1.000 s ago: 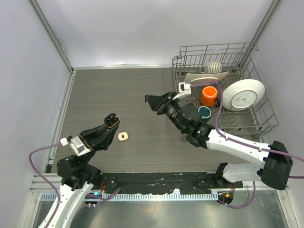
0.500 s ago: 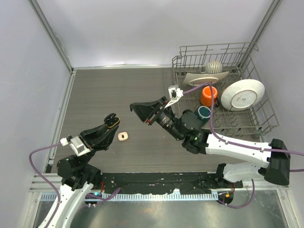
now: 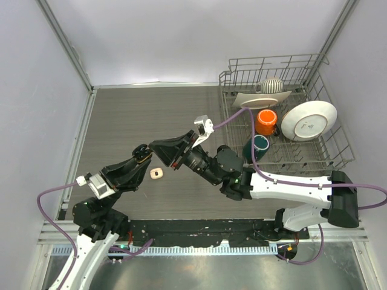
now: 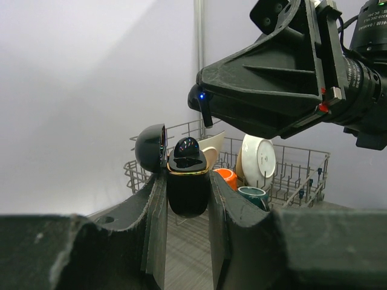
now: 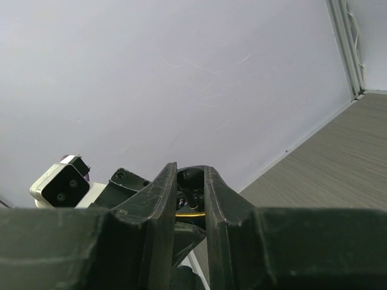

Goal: Insert the wireless bluetooth earbuds into the charging case
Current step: Place the earbud in the charging case.

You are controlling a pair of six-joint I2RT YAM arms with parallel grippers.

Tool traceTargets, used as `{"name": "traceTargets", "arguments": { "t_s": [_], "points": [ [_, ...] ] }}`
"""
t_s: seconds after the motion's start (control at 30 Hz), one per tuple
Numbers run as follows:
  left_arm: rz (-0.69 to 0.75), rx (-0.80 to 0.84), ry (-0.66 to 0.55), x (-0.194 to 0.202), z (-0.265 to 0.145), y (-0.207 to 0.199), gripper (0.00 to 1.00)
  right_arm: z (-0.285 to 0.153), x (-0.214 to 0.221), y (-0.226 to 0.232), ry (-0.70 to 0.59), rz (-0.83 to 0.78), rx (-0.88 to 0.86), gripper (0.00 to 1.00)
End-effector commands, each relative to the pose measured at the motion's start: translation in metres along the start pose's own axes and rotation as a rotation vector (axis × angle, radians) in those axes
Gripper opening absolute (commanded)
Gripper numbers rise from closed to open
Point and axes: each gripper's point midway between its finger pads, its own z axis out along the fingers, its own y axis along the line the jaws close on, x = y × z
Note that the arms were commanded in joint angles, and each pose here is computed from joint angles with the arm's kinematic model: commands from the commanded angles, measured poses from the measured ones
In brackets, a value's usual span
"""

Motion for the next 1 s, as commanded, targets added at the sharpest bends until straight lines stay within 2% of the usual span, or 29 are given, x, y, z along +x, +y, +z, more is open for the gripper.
{"name": "traceTargets", "arguments": {
  "t_s": [0.0, 0.37, 0.63, 0.97],
  "points": [
    [0.014, 0.008, -0.073, -0.02, 0.001, -0.003, 0.0, 0.011, -0.034, 0.031, -0.104, -0.023, -0.073, 0.01],
    [0.018, 0.009, -0.078, -0.022, 0.001, -0.003, 0.0, 0.015, -0.018, 0.049, -0.067, -0.11, -0.083, 0.01],
    [0.01, 0.009, -0.059, -0.018, 0.004, -0.002, 0.0, 0.02, 0.002, 0.044, -0.028, -0.172, -0.048, 0.01],
    [0.006, 0.026, -0.064, -0.021, 0.004, -0.006, 0.0, 0.026, 0.005, 0.039, -0.016, -0.252, -0.026, 0.01]
  ]
}}
